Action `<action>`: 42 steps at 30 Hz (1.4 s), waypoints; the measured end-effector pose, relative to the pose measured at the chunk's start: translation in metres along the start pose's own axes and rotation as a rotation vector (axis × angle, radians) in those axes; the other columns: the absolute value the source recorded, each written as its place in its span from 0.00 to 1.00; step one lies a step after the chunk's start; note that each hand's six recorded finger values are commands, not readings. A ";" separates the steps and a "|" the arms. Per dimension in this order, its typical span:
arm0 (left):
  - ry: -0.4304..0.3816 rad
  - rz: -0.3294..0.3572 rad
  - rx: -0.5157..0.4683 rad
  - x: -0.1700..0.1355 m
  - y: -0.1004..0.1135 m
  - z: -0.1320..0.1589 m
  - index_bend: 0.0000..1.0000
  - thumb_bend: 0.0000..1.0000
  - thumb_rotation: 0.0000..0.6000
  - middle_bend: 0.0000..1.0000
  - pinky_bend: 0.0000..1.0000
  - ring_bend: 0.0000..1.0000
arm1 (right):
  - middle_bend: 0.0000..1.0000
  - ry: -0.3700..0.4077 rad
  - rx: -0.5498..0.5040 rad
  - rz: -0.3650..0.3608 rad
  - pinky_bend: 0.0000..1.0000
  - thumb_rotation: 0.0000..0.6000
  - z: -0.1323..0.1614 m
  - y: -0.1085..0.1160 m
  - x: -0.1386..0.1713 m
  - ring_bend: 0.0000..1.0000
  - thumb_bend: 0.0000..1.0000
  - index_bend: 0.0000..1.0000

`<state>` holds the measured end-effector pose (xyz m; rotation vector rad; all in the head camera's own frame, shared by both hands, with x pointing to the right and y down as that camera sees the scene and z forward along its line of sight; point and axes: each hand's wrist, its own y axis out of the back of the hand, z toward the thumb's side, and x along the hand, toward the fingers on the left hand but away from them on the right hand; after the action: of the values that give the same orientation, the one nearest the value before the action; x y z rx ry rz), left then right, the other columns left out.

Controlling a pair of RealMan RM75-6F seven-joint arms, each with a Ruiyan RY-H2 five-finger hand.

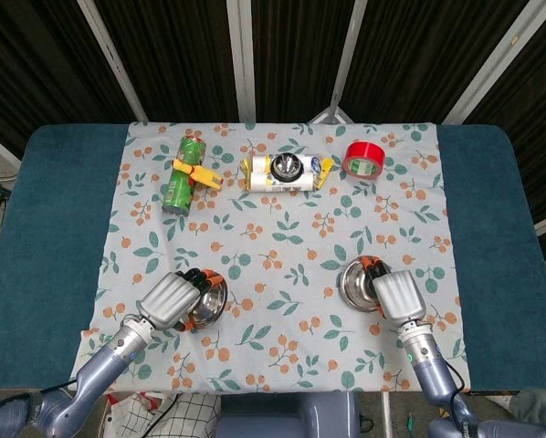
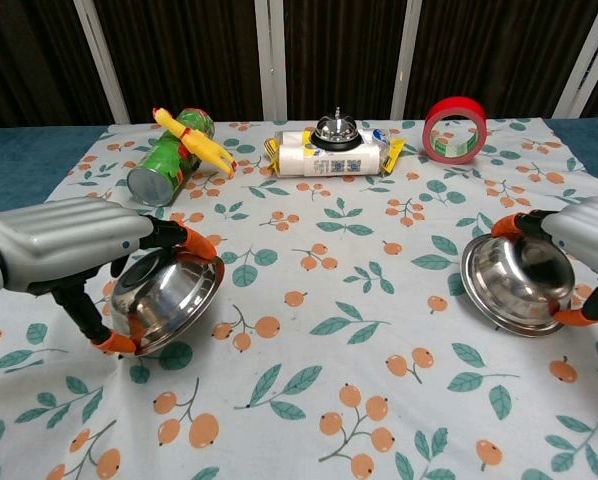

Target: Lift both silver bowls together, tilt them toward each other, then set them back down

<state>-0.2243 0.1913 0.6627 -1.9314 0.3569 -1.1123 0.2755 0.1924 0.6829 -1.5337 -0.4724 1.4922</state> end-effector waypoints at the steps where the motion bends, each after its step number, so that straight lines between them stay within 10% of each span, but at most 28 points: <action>1: 0.001 0.003 0.004 0.001 0.000 0.000 0.22 0.30 1.00 0.32 0.36 0.25 | 0.50 0.003 -0.003 0.004 0.98 1.00 0.000 0.000 0.000 0.62 0.33 0.25; 5: 0.011 0.022 0.024 0.003 -0.001 -0.001 0.05 0.22 1.00 0.13 0.26 0.11 | 0.26 0.024 -0.010 0.020 0.84 1.00 0.000 0.001 0.002 0.39 0.33 0.01; 9: 0.029 0.003 0.030 0.003 -0.005 -0.005 0.00 0.17 1.00 0.00 0.21 0.01 | 0.05 0.053 -0.027 0.055 0.68 1.00 0.003 0.001 0.006 0.18 0.33 0.00; 23: 0.103 -0.100 0.021 0.002 -0.011 -0.011 0.00 0.12 1.00 0.00 0.20 0.00 | 0.00 0.104 -0.237 0.200 0.51 0.94 0.012 0.003 0.017 0.00 0.33 0.00; 28: 0.096 -0.040 0.014 -0.005 0.004 -0.011 0.00 0.12 1.00 0.00 0.18 0.00 | 0.00 0.123 -0.247 0.134 0.33 0.84 0.010 0.020 0.021 0.00 0.33 0.00; 34: 0.096 0.093 0.047 -0.042 0.026 -0.022 0.00 0.12 1.00 0.00 0.10 0.00 | 0.00 0.098 -0.189 -0.069 0.18 0.99 -0.008 0.053 0.040 0.00 0.34 0.00; 42: 0.307 0.239 0.050 -0.149 0.017 -0.066 0.00 0.12 1.00 0.00 0.09 0.00 | 0.00 -0.133 -0.146 -0.205 0.12 1.00 -0.065 0.050 0.118 0.00 0.33 0.00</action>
<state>-0.3591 0.2358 0.5805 -1.6241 0.7014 -1.2439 0.3429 0.2382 0.5648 -1.4529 -0.8080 1.4301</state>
